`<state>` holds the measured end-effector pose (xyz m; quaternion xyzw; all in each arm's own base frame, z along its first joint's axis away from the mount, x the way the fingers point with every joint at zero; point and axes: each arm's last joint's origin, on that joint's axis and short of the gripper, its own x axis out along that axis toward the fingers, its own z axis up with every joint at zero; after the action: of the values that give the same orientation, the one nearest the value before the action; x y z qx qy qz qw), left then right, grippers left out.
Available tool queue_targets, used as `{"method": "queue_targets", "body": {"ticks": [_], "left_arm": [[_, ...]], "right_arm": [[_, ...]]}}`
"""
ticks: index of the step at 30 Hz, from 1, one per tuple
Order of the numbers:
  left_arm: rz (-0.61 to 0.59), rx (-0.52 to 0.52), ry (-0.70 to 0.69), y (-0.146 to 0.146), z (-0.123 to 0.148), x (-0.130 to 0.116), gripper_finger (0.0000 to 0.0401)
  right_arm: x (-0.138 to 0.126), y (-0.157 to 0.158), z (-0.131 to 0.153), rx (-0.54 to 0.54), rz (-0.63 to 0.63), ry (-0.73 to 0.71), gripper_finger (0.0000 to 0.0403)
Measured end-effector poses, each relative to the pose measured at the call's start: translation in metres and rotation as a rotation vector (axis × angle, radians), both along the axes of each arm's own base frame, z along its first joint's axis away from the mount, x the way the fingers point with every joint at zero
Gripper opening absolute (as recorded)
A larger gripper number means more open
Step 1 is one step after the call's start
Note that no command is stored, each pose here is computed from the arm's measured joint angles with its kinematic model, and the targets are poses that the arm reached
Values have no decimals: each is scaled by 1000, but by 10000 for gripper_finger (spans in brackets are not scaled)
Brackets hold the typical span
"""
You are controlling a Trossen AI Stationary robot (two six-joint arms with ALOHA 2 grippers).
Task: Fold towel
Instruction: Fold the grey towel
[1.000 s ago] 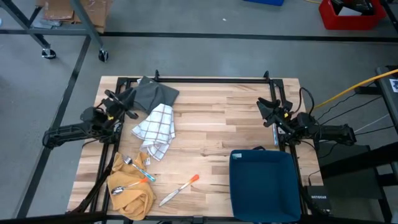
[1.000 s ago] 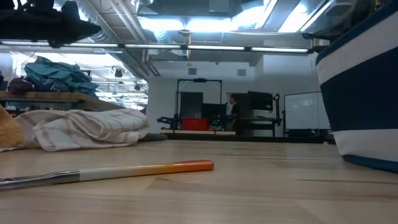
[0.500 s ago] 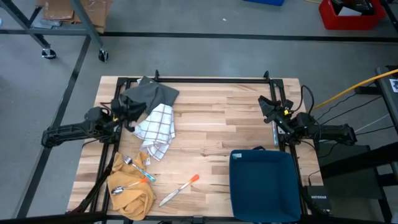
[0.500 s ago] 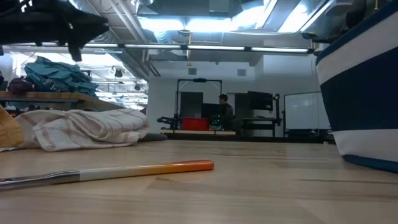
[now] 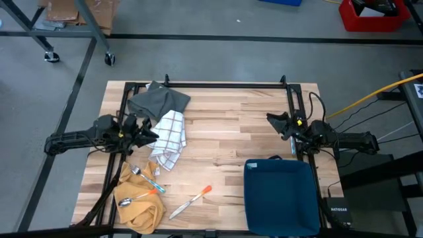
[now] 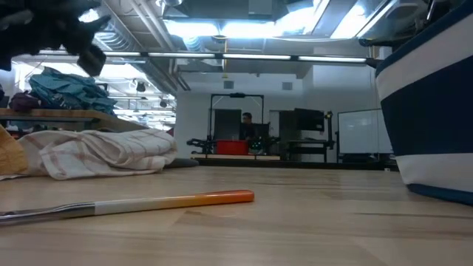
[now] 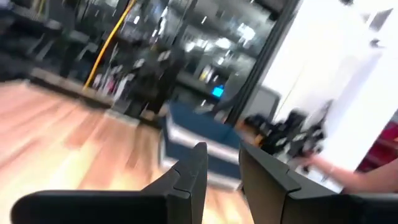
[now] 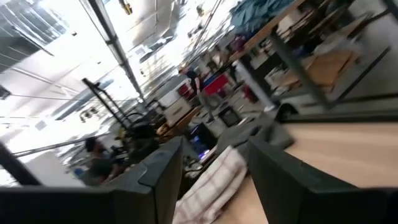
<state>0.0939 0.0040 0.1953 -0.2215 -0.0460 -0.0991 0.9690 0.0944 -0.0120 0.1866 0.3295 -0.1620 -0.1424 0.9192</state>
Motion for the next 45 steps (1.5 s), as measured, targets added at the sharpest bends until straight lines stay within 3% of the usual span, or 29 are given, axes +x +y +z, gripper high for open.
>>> {"method": "queue_targets", "body": {"ticks": [3,8,14,19,23,31,39,45], "left_arm": [[73,37,111,2,-12,1,86],[337,39,264,10,-26,0,86],[687,72,239,19,-22,-2,86],[1010,31,206,27,-18,-8,86],[1196,10,190,30,-17,-12,86],[1300,32,17,34,6,-17,86],[1413,157,-5,38,39,-30,86],[1410,281,32,41,64,-29,86]], "right_arm": [[1,0,-1,31,10,1,184],[5,0,-5,73,16,31,184],[11,-2,-9,85,-56,88,184],[16,-3,-7,86,-77,68,184],[21,-3,-5,85,-73,46,184],[36,-3,12,11,-92,129,184],[51,-4,28,-125,-122,227,184],[56,-4,30,-130,-121,244,184]]}}
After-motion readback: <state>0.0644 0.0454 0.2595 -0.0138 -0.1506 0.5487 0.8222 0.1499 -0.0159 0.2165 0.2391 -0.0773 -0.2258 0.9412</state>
